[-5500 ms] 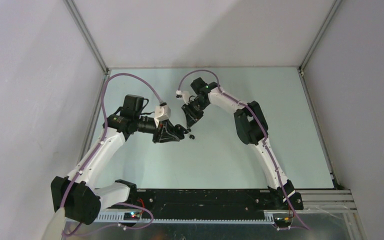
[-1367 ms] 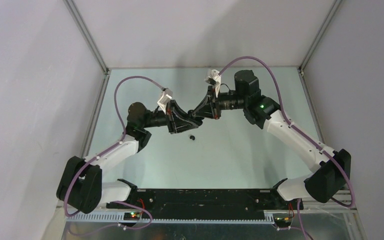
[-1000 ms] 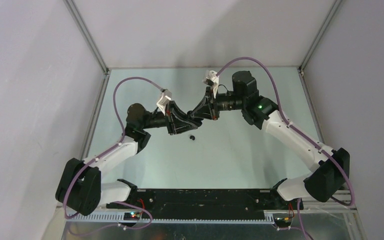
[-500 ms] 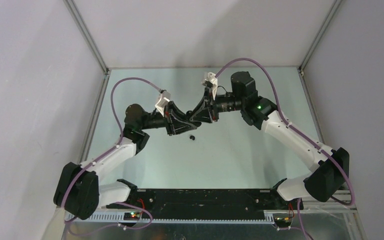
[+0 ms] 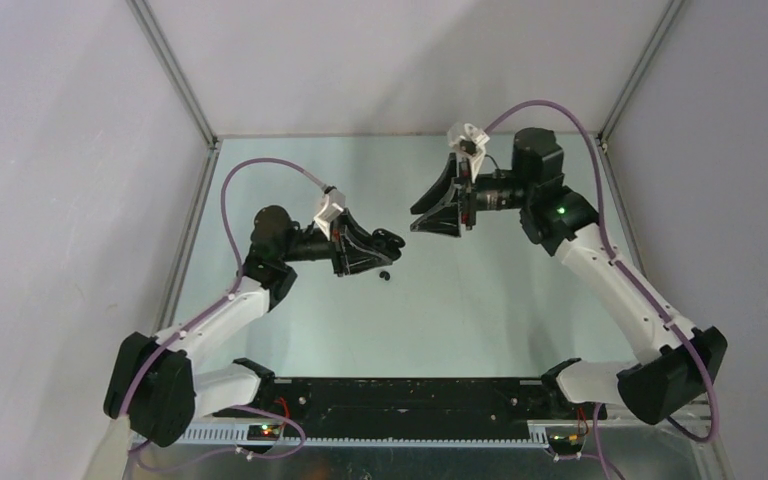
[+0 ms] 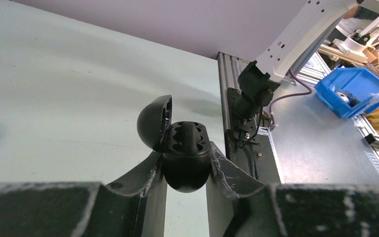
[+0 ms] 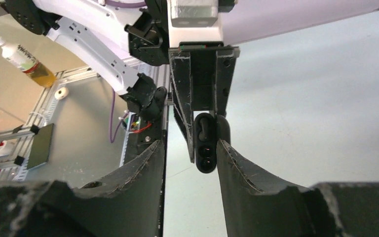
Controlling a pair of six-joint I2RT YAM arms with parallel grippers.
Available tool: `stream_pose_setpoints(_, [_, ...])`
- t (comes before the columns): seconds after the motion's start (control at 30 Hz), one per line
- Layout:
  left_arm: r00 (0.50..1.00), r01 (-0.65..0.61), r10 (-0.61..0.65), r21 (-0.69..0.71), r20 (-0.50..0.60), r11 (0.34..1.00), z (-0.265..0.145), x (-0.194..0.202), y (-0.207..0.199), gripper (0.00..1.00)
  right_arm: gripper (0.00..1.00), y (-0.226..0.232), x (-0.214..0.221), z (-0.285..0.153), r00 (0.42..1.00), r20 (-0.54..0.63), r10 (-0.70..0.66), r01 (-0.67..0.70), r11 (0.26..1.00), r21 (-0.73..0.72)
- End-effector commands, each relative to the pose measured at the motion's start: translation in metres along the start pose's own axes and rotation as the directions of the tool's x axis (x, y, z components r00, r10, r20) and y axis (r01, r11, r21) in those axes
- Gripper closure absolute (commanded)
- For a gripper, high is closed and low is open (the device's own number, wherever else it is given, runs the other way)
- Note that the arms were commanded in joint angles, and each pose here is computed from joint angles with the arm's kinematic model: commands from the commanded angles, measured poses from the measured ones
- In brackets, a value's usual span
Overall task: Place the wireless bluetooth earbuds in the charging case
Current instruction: Place the earbud in the charging case, then pick up the earbud from the center of the board.
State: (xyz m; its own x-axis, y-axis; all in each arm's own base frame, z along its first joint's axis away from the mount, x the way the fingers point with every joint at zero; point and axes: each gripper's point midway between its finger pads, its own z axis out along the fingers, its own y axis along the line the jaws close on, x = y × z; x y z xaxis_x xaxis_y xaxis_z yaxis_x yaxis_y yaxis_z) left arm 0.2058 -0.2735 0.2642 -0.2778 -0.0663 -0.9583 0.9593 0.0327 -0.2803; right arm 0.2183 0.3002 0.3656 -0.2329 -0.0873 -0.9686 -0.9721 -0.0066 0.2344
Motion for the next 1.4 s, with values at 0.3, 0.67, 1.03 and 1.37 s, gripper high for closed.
stream_pose_setpoints(0.3, [0.952, -0.238, 0.254, 0.108, -0.171, 0.965, -0.016, 0.002, -0.025, 1.0, 0.48, -0.121, 0.056, -0.016, 0.992, -0.128, 0.019, 0.037, 0.906, 0.423])
stream_pose_setpoints(0.67, [0.934, -0.28, 0.304, 0.142, -0.189, 0.949, -0.024, 0.006, -0.038, 1.0, 0.52, -0.173, 0.194, 0.03, 0.852, -0.326, 0.41, -0.23, 0.852, 0.471])
stream_pose_setpoints(1.03, [0.935, -0.276, 0.302, 0.153, -0.185, 0.949, -0.023, 0.01, -0.037, 1.0, 0.68, -0.177, 0.246, 0.065, 0.733, -0.457, 0.504, -0.295, 0.841, 0.454])
stream_pose_setpoints(1.37, [0.935, -0.272, 0.298, 0.15, -0.192, 0.95, -0.023, 0.013, -0.035, 1.0, 0.72, -0.188, 0.285, 0.073, 0.653, -0.557, 0.514, -0.319, 0.853, 0.413])
